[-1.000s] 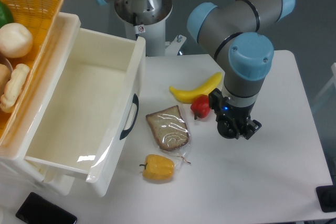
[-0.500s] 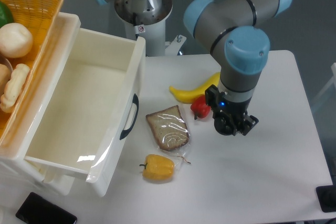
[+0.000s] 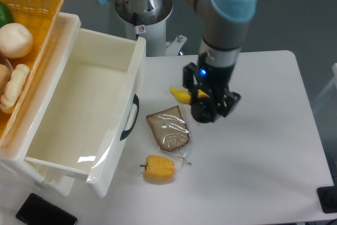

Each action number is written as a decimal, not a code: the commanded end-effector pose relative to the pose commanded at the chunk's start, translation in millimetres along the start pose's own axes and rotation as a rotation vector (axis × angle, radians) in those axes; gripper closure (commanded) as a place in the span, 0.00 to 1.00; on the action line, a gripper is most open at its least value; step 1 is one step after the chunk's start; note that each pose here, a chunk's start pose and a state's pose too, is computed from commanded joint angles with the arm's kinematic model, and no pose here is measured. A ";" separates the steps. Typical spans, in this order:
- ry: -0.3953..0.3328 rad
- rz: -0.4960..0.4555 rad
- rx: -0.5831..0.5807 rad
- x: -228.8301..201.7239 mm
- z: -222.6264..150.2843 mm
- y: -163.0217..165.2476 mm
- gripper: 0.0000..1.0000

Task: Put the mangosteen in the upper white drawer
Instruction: 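Carry the held dark mangosteen over the table toward the open white drawer, then lower the gripper with the mangosteen down into the open drawer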

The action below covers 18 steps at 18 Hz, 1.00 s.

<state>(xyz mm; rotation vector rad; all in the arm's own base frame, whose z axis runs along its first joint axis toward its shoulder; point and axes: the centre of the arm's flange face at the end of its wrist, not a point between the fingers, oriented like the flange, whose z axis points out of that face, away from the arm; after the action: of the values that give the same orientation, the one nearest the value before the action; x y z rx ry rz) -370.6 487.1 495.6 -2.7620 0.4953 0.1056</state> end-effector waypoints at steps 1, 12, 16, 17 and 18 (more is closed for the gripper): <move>0.011 0.000 0.016 9.2 1.8 -13.5 0.96; 0.096 0.087 0.113 91.4 4.4 -63.4 0.96; 0.126 0.138 0.113 116.3 14.3 -83.8 0.96; 0.136 0.149 0.112 122.9 17.7 -89.1 0.96; 0.147 0.160 0.110 129.4 22.3 -93.1 0.96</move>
<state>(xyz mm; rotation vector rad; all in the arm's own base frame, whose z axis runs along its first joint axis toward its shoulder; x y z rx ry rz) -217.1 534.8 486.6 -2.6311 0.7376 -0.0858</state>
